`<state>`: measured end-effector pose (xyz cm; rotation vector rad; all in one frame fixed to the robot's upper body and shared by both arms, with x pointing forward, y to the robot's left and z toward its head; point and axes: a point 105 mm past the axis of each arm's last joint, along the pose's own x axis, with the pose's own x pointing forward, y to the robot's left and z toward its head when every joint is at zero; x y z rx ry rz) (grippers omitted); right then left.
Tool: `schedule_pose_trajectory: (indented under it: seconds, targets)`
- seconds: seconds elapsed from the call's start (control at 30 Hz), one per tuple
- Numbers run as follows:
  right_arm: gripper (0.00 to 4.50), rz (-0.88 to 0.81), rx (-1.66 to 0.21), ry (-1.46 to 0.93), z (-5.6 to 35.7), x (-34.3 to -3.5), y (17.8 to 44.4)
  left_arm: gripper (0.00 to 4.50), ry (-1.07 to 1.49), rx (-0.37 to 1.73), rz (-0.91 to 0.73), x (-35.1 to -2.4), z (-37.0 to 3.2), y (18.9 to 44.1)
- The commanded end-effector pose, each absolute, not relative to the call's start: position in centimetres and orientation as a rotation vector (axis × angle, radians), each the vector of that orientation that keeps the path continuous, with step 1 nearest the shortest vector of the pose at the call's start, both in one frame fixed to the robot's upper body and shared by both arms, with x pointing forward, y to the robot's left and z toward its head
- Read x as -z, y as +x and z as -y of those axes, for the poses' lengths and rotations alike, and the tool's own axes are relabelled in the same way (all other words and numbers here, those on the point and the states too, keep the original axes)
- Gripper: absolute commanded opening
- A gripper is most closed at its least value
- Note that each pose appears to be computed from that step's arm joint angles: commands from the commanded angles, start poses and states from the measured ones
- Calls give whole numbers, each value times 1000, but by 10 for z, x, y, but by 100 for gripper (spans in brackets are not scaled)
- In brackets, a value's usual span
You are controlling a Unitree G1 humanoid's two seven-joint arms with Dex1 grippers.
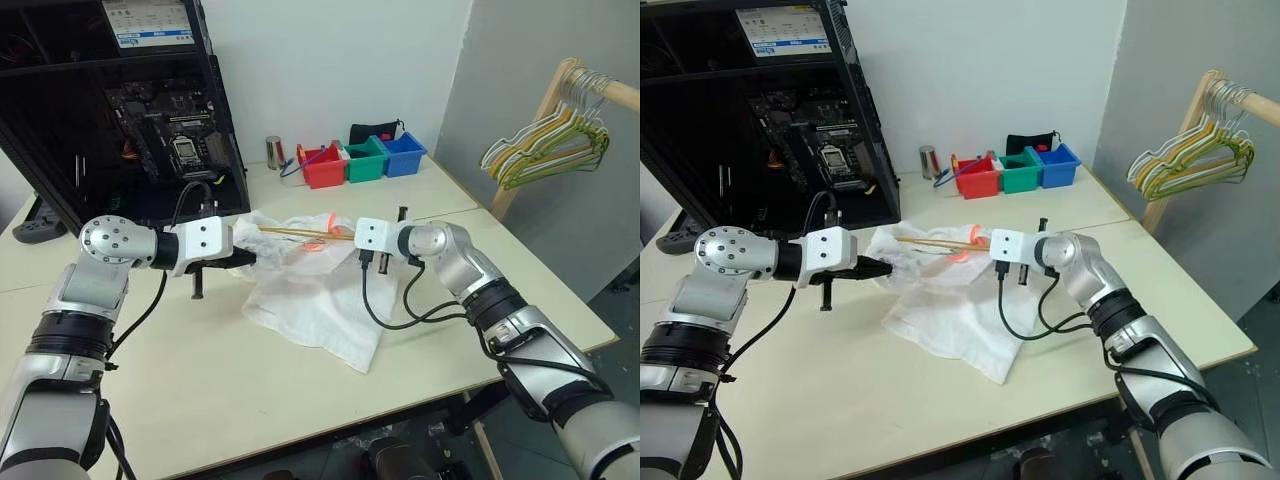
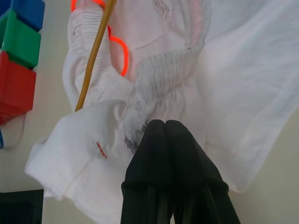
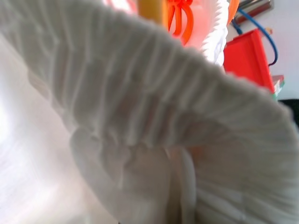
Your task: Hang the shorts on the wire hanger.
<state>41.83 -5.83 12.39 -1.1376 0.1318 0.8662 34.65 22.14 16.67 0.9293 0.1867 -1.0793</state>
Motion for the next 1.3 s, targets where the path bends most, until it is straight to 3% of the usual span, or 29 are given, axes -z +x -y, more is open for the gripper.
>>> schedule_pose_trajectory:
  seconds: [0.03, 0.23, 0.63, 1.23, 1.3]
  targets:
    - [0, -52, -849, -1117, 54, -147, 419, 4, 893, 985, -120, -196, -233, 351]
    - [0, -69, -850, -1114, 55, -142, 419, 4, 780, 948, -112, -212, -237, 352]
    - [0, -70, -858, -1113, 52, -143, 421, 249, 759, 1033, -213, -189, -222, 341]
    - [0, -41, -889, -1117, 39, -149, 413, 249, 1042, 1044, -135, -159, -208, 360]
    - [0, -41, -890, -1116, 38, -149, 413, 210, 1043, 1041, -120, -160, -206, 362]
